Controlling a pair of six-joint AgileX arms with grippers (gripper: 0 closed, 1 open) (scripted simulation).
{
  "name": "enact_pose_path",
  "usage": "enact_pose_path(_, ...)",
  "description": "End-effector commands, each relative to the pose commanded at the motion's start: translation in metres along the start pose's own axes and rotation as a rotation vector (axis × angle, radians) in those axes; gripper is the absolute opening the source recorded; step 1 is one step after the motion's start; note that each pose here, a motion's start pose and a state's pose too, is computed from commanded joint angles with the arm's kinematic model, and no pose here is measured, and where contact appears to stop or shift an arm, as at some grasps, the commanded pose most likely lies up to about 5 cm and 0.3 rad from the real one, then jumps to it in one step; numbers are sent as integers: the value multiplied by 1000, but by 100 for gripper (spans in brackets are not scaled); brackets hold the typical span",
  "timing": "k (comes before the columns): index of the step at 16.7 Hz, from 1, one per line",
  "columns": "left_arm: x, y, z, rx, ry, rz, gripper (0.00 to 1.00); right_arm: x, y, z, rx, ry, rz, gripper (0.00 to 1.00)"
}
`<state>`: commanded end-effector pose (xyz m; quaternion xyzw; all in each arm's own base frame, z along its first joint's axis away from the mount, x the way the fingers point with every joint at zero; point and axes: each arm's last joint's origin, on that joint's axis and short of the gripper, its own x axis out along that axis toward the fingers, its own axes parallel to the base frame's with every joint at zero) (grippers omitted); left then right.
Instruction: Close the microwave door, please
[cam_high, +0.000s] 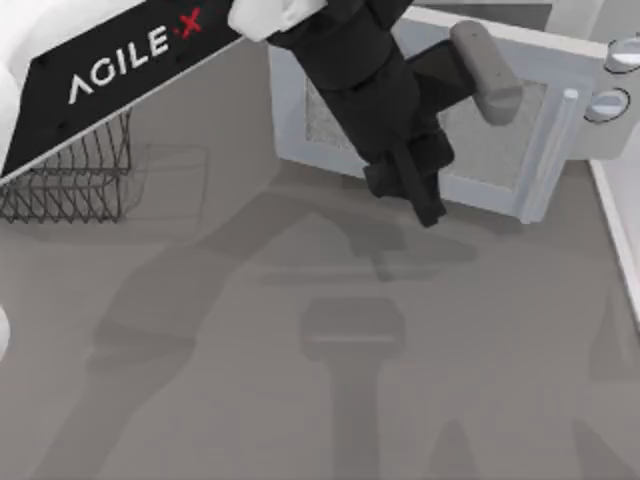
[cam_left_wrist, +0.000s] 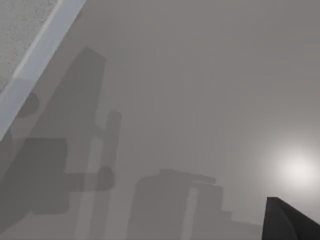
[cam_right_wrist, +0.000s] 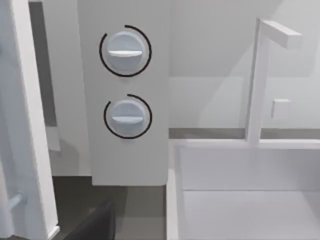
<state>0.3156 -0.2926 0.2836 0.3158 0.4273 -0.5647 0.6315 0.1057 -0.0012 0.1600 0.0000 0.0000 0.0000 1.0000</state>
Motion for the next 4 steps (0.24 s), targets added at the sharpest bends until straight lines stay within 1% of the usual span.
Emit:
enact_pose_path(3, -22, 1, 9, 28, -73, 70, 0, 0, 0, 0, 0, 0, 0, 100)
enact_pose_path(4, -25, 2, 9, 30, -81, 79, 0, 0, 0, 0, 0, 0, 0, 100)
